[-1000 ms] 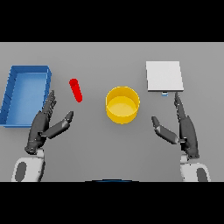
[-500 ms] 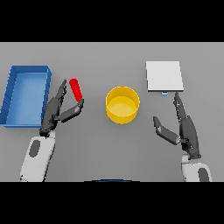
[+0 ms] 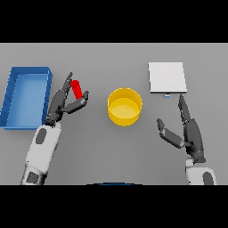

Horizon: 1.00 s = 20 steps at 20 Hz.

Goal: Pick up the red beaker and tilt it to pour out 1 green nut into yellow bowl. Pick up the yellow bowl and place it on the metallic measuring scale.

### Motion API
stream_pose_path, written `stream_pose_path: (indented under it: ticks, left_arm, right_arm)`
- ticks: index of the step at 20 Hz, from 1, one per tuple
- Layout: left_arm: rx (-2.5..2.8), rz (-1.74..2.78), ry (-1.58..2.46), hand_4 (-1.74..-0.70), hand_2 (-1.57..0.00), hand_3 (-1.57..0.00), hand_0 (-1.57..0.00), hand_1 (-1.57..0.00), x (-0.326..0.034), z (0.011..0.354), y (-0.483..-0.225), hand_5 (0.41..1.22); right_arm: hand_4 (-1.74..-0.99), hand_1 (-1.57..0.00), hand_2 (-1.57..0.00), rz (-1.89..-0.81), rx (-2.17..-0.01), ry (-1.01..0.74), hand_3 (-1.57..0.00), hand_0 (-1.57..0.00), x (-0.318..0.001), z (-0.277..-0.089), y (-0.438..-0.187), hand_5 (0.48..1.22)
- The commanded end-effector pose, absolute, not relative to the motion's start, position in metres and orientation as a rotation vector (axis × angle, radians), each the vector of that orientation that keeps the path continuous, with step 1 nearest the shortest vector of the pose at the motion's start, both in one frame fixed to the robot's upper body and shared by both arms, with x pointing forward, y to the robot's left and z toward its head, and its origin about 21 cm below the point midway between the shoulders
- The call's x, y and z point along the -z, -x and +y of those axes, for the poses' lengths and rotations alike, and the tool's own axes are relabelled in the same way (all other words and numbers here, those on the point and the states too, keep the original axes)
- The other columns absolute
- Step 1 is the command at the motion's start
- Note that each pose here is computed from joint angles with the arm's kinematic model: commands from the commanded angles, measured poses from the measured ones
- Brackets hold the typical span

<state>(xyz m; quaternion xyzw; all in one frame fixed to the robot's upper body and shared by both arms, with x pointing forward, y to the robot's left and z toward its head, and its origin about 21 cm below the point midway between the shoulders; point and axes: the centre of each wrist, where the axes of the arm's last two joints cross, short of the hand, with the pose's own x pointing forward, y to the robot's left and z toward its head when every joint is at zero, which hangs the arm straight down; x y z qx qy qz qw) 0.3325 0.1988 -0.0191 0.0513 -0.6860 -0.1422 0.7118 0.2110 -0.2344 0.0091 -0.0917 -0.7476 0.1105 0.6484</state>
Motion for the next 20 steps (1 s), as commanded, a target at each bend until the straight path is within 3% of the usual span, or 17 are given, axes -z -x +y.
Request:
stream_pose_path:
  ticks: [1, 6, 12, 13, 15, 17, 20]
  left_arm:
    - [0.311, -1.512, -0.119, -1.30, 0.00, 0.00, 0.00, 0.00, 0.020, 0.199, -0.337, 0.690]
    - [0.317, -1.511, -0.101, -1.29, 0.00, 0.00, 0.00, 0.00, 0.018, 0.193, -0.352, 0.683]
    - [0.274, -1.531, -0.064, -1.35, 0.00, 0.00, 0.00, 0.00, 0.026, 0.184, -0.363, 0.704]
    - [0.246, -1.542, -0.055, -1.38, -0.07, -0.03, 0.00, -0.03, 0.026, 0.183, -0.365, 0.724]
    - [0.203, -1.543, -0.050, -1.45, -0.36, -0.29, -0.29, -0.33, 0.026, 0.185, -0.368, 0.783]
    - [0.204, -1.520, -0.078, -1.50, -0.73, -0.72, -0.66, -0.70, 0.023, 0.176, -0.372, 0.941]
    - [0.266, -1.553, -0.081, -1.60, -1.14, -0.97, -1.11, -1.12, 0.024, 0.172, -0.373, 1.078]
  right_arm:
    - [-1.271, 0.00, 0.00, -1.698, -0.256, 0.216, 0.00, 0.00, -0.008, -0.234, -0.212, 0.646]
    - [-1.265, 0.00, 0.00, -1.692, -0.238, 0.202, 0.00, 0.00, -0.008, -0.232, -0.213, 0.638]
    - [-1.261, 0.00, 0.00, -1.678, -0.251, 0.221, 0.00, 0.00, -0.008, -0.234, -0.213, 0.641]
    - [-1.259, 0.00, 0.00, -1.682, -0.251, 0.219, 0.00, 0.00, -0.007, -0.234, -0.213, 0.642]
    - [-1.258, 0.00, 0.00, -1.687, -0.252, 0.229, 0.00, 0.00, -0.007, -0.239, -0.211, 0.644]
    - [-1.255, 0.00, 0.00, -1.687, -0.244, 0.230, 0.00, 0.00, -0.008, -0.236, -0.213, 0.644]
    - [-1.252, 0.00, 0.00, -1.695, -0.251, 0.226, 0.00, 0.00, -0.008, -0.237, -0.209, 0.644]
